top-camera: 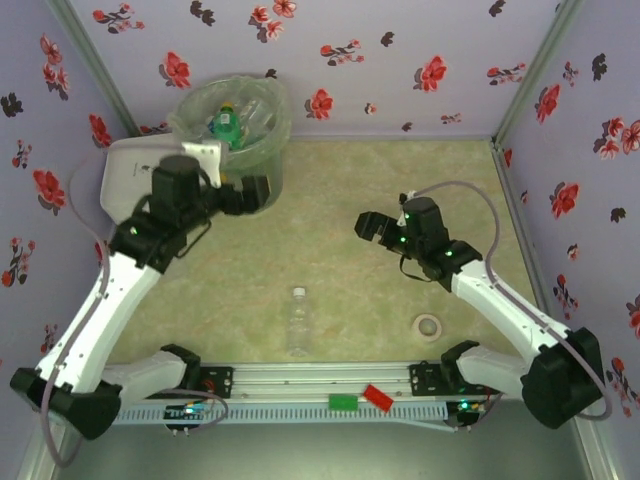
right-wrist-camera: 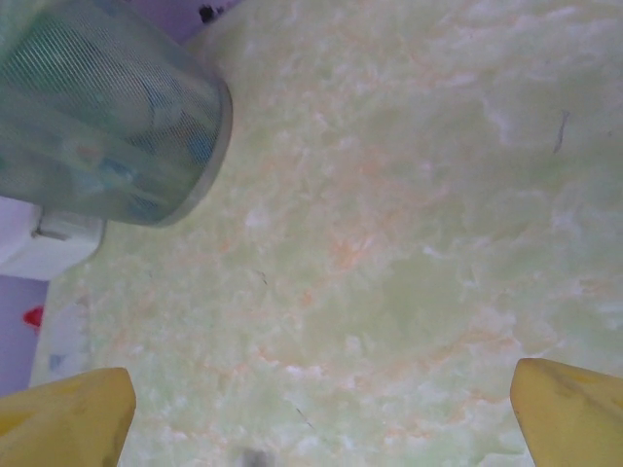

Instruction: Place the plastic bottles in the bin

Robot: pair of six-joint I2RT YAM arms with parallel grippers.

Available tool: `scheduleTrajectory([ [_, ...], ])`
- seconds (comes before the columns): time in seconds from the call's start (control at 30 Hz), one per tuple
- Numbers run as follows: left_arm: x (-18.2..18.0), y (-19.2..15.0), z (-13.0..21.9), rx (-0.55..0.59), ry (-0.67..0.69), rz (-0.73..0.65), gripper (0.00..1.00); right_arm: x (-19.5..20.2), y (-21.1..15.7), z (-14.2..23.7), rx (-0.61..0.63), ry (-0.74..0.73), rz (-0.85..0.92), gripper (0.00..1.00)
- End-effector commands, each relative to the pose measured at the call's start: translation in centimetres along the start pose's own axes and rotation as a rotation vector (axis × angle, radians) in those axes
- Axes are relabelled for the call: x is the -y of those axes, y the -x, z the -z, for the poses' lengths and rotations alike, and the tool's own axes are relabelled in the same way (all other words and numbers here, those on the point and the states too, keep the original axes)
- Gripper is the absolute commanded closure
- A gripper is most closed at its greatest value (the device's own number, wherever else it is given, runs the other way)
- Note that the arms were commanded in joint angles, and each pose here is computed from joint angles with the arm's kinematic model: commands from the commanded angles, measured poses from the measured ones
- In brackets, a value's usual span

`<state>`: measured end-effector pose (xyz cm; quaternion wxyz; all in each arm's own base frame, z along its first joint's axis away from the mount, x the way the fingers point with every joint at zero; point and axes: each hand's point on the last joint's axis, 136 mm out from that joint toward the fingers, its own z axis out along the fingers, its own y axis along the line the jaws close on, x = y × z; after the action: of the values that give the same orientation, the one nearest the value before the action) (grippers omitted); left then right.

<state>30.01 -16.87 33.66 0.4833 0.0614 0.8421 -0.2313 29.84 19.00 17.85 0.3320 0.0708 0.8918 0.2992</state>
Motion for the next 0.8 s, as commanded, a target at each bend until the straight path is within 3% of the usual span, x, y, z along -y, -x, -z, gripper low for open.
scheduleTrajectory([
  [0.0,-0.4,-3.5,-0.7,0.027,0.036,0.136,0.00,-0.3,-2.2,-1.0,-0.062,0.013,0.067,0.00],
  [0.13,0.1,-11.4,-2.0,-0.037,0.060,0.245,0.00,0.4,-5.0,-1.7,-0.148,-0.004,0.077,0.00],
  [0.27,1.6,-18.1,-3.0,-0.138,0.122,0.171,0.00,1.2,-7.4,-1.8,-0.219,0.006,0.077,0.01],
  [0.4,4.3,-22.5,-3.6,-0.252,0.138,0.043,0.00,2.8,-8.2,-1.0,-0.245,-0.059,0.109,0.00],
  [0.57,6.8,-27.0,-4.2,-0.412,0.127,-0.015,0.00,4.4,-7.4,0.8,-0.204,-0.151,0.161,0.00],
  [0.77,6.2,-31.4,-4.7,-0.585,0.209,-0.028,0.00,4.4,-6.5,2.0,-0.147,-0.157,0.168,0.00],
])
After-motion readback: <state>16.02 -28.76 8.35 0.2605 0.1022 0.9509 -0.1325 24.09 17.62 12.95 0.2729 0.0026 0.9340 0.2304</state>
